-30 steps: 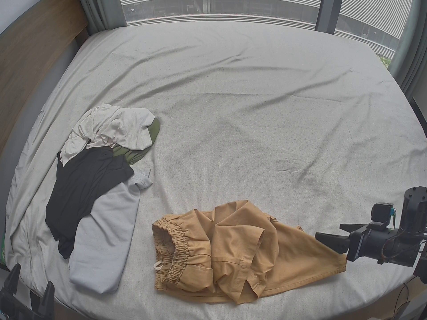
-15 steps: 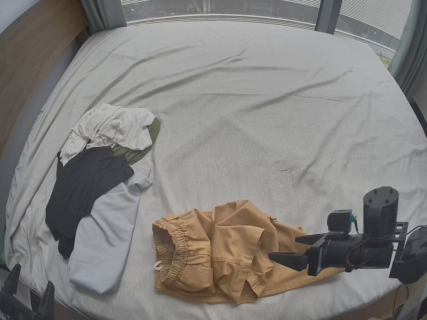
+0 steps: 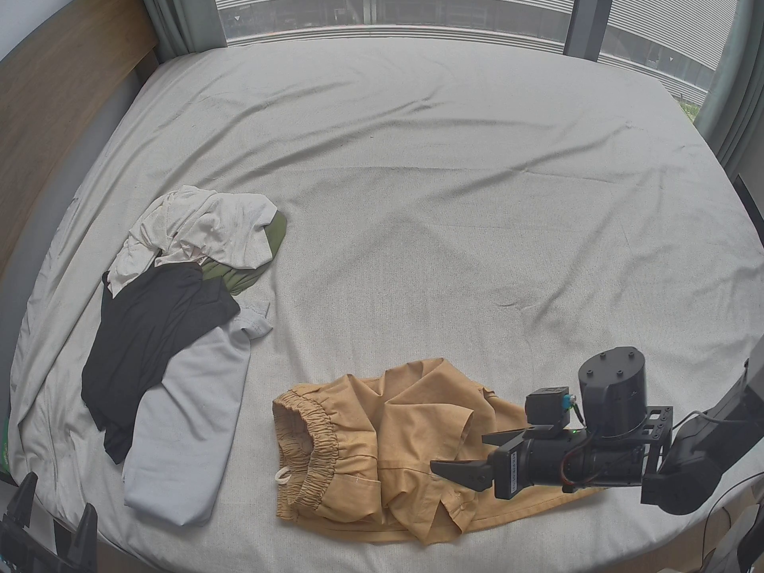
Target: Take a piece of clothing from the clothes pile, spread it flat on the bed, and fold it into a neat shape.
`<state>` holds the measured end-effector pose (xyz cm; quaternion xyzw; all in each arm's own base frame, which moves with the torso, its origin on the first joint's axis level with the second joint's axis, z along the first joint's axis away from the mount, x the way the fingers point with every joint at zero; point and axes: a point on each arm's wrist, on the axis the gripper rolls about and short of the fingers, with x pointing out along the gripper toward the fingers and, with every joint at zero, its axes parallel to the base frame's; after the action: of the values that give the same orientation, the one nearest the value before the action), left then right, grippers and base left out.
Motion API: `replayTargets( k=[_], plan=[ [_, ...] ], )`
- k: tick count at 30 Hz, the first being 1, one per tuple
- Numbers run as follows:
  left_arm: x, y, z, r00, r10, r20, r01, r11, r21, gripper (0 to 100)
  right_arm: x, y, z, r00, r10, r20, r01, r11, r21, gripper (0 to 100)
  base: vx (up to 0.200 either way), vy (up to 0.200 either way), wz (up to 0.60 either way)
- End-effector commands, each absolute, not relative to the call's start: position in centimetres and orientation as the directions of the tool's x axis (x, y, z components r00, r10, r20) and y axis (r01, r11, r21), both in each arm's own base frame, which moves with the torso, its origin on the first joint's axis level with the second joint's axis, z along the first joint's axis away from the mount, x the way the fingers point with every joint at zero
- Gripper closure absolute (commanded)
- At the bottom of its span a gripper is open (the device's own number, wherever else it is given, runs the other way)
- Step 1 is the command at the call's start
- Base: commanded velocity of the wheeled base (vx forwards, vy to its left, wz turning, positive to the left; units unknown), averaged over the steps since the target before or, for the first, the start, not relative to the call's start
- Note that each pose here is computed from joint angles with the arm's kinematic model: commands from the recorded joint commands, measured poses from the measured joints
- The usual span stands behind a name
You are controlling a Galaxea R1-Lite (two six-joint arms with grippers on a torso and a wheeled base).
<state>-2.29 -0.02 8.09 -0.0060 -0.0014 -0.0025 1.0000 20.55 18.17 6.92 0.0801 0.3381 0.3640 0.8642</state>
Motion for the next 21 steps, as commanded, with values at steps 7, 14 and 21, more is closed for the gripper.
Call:
replayTargets(
  k=[7,14,21],
  plan=[
    [-2.3,0.0,7.6,1.0,-0.018,0.002,0.018,1.0,-0.005,0,21.2,19.7,4.7,0.475,0.684,-0.553,-0.58,0.716,0.388,0,0.0,0.0,0.0],
    [-2.3,0.0,7.6,1.0,-0.018,0.002,0.018,1.0,-0.011,0,21.4,20.6,3.7,0.456,0.684,-0.569,-0.573,0.715,0.4,0,0.0,0.0,0.0],
    [-2.3,0.0,7.6,1.0,-0.018,0.002,0.018,1.0,-0.008,0,21.5,20.8,3.4,0.46,0.692,-0.557,-0.575,0.71,0.407,100,0.0,0.0,0.0]
  ],
)
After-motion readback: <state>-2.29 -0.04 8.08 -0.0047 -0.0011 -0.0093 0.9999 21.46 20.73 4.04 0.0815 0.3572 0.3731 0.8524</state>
